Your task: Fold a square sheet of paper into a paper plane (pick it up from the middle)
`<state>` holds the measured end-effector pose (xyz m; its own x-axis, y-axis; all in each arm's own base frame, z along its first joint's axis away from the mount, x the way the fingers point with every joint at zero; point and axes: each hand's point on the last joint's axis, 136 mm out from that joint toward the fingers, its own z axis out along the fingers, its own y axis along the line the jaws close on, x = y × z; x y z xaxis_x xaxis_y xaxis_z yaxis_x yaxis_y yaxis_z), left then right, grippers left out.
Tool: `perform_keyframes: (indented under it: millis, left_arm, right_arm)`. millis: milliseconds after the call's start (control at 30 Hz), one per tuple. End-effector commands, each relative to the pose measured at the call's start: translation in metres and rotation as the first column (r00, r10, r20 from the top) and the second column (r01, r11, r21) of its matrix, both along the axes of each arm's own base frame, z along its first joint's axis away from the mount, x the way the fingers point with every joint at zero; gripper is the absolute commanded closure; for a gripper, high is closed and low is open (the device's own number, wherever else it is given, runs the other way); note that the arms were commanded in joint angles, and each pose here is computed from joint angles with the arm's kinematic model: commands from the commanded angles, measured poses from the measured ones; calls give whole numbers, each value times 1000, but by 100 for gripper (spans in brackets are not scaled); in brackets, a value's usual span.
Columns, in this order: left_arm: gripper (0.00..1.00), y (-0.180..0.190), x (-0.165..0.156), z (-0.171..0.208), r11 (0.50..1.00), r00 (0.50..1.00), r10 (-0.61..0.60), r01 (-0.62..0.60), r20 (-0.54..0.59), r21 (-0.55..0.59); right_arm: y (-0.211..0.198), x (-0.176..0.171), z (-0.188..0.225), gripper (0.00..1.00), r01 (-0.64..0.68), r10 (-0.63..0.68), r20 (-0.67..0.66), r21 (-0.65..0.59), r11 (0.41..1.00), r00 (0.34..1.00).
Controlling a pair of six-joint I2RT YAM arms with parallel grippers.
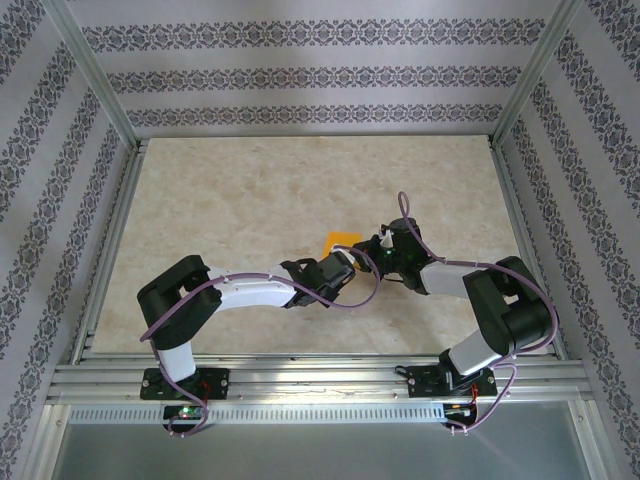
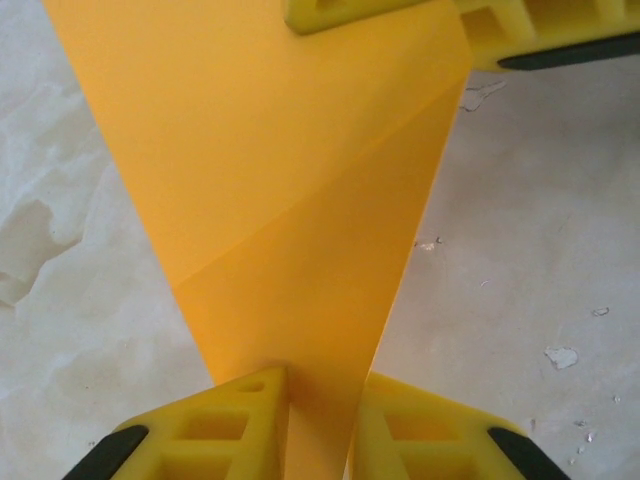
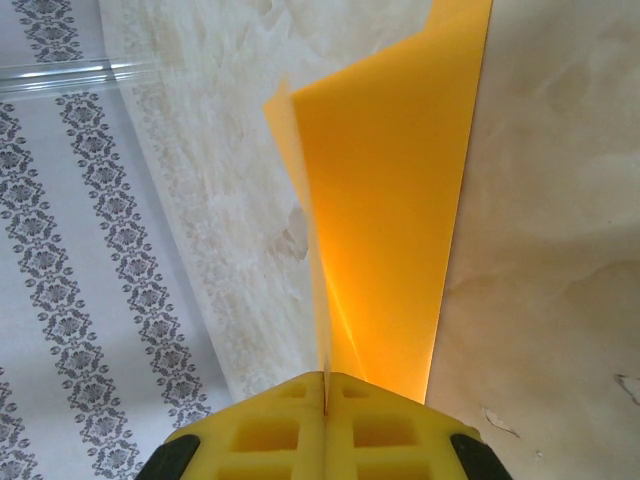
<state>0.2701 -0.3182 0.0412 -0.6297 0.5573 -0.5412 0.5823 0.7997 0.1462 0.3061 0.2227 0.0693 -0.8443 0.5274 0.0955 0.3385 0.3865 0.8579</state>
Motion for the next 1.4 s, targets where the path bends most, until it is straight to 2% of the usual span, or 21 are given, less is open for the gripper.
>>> perform_keyframes:
  millis: [0,100,400,667,767,1000,1067,1167,1200,1367]
  left_arm:
    - [81,4,-2,-3,999,1000,-5,5,8,48]
    - [76,5,-3,-5,999,1000,-8,7,8,51]
    - [77,6,-2,-6,998,1000,-15,14,13,65]
    - [87,8,-3,-9,998,1000,-5,5,13,64]
    - [78,8,-3,-9,998,1000,0,-1,12,65]
    - [77,11,-3,-12,997,1000,2,-3,12,78]
    - [72,12,-3,-12,997,1000,7,-8,14,81]
    - [71,13,-2,-13,997,1000,9,-10,13,83]
    - [72,13,-2,-14,996,1000,10,-11,12,86]
    - [87,12,-2,-12,997,1000,8,-9,14,75]
  right_arm:
    - [1,-3,-2,100,-4,4,0,4,1000,1000]
    - [1,-3,-1,100,-6,6,3,5,1000,1000]
    - [0,-3,-3,100,-5,5,-1,5,1000,1000]
    - [-1,-3,-3,100,-2,2,1,5,1000,1000]
    - [-1,-3,-3,100,-2,2,1,5,1000,1000]
    - [-2,-3,-4,100,0,0,-1,6,1000,1000]
    - [-2,-3,-3,100,1,-1,-1,6,1000,1000]
    - [-2,-2,-3,100,-1,1,2,9,1000,1000]
    - [-2,-2,-2,100,-2,2,3,10,1000,1000]
    - [-2,-3,-3,100,-2,2,2,9,1000,1000]
